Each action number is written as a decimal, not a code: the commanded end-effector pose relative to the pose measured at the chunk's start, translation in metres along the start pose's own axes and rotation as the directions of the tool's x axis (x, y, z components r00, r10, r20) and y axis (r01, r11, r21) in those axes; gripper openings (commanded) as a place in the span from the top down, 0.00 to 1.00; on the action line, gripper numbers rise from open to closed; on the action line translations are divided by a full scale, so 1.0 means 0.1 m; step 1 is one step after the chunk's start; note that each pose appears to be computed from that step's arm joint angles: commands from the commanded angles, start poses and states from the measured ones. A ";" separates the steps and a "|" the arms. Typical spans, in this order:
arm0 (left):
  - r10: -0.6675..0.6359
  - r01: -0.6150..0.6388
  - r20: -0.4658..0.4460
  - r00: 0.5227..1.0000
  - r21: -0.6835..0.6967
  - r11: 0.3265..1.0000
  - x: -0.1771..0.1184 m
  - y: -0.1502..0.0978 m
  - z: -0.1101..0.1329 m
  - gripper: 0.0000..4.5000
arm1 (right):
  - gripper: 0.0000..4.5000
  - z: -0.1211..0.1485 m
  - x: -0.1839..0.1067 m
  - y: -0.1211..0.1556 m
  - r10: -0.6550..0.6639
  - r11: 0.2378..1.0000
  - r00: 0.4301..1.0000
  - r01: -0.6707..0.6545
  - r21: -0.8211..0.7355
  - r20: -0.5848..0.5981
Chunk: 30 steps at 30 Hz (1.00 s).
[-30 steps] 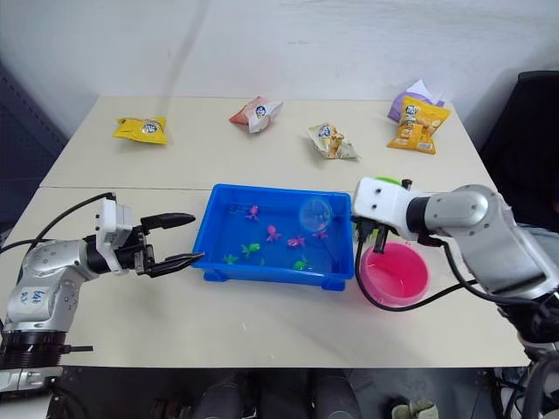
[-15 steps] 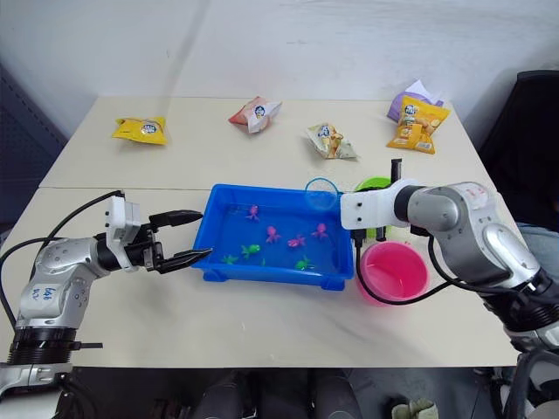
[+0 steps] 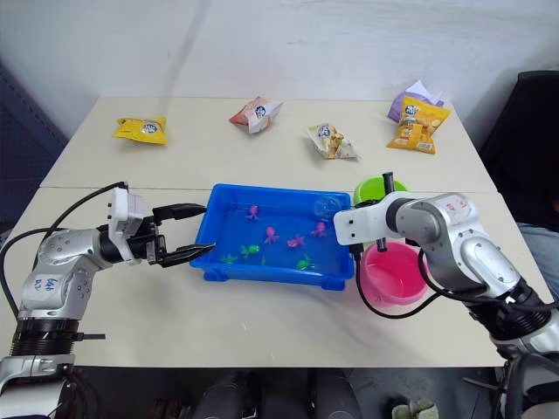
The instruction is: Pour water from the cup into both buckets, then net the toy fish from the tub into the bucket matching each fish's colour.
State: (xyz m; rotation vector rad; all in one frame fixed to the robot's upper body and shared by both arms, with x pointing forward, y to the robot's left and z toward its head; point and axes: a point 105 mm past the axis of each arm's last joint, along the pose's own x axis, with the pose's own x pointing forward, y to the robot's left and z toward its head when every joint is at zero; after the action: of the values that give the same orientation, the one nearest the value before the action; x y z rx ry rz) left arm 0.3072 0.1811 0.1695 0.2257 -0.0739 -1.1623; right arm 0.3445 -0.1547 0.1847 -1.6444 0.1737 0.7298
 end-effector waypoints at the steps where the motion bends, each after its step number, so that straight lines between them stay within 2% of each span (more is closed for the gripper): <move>1: -0.015 0.015 0.005 1.000 0.021 1.000 0.00 -0.03 0.05 0.00 | 1.00 0.05 -0.02 0.04 0.028 0.999 1.000 -0.028 0.030 -0.001; 5: -0.014 0.014 0.002 1.000 0.019 1.000 -0.01 -0.04 0.03 0.00 | 1.00 0.09 -0.01 0.11 0.072 0.989 0.997 -0.075 0.130 0.029; 8: -0.010 0.010 -0.001 1.000 0.015 1.000 -0.04 -0.05 0.00 0.00 | 1.00 0.14 -0.03 0.21 0.128 0.945 0.988 -0.147 0.291 0.085; 10: -0.009 0.009 -0.003 1.000 0.015 1.000 -0.05 -0.06 -0.02 0.00 | 1.00 0.14 -0.04 0.24 0.137 0.894 0.985 -0.169 0.415 0.106; 12: -0.004 0.004 -0.002 1.000 0.015 1.000 -0.07 -0.07 -0.03 0.00 | 1.00 0.13 -0.08 0.29 0.157 0.812 0.978 -0.207 0.545 0.138; 15: 0.000 0.000 -0.005 1.000 0.012 1.000 -0.10 -0.08 -0.06 0.00 | 1.00 0.16 -0.15 0.31 0.165 0.709 0.967 -0.252 0.659 0.192; 21: 0.001 -0.001 -0.009 1.000 0.004 1.000 -0.13 -0.10 -0.09 0.00 | 1.00 0.17 -0.27 0.35 0.173 0.598 0.955 -0.297 0.745 0.241; 25: -0.006 0.006 -0.005 1.000 0.002 1.000 -0.13 -0.12 -0.10 0.00 | 1.00 0.12 -0.40 0.31 0.126 0.496 0.951 -0.308 0.812 0.284; 30: -0.026 0.026 0.000 1.000 -0.008 1.000 -0.09 -0.14 -0.11 0.00 | 1.00 0.06 -0.54 0.35 0.103 0.444 0.947 -0.317 0.838 0.303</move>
State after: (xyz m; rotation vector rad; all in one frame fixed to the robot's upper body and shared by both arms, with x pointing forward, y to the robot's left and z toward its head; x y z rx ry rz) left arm 0.2950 0.1863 0.1489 0.2072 -0.0328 -1.1763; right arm 0.2868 -0.1713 0.1727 -0.5045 0.5728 0.8011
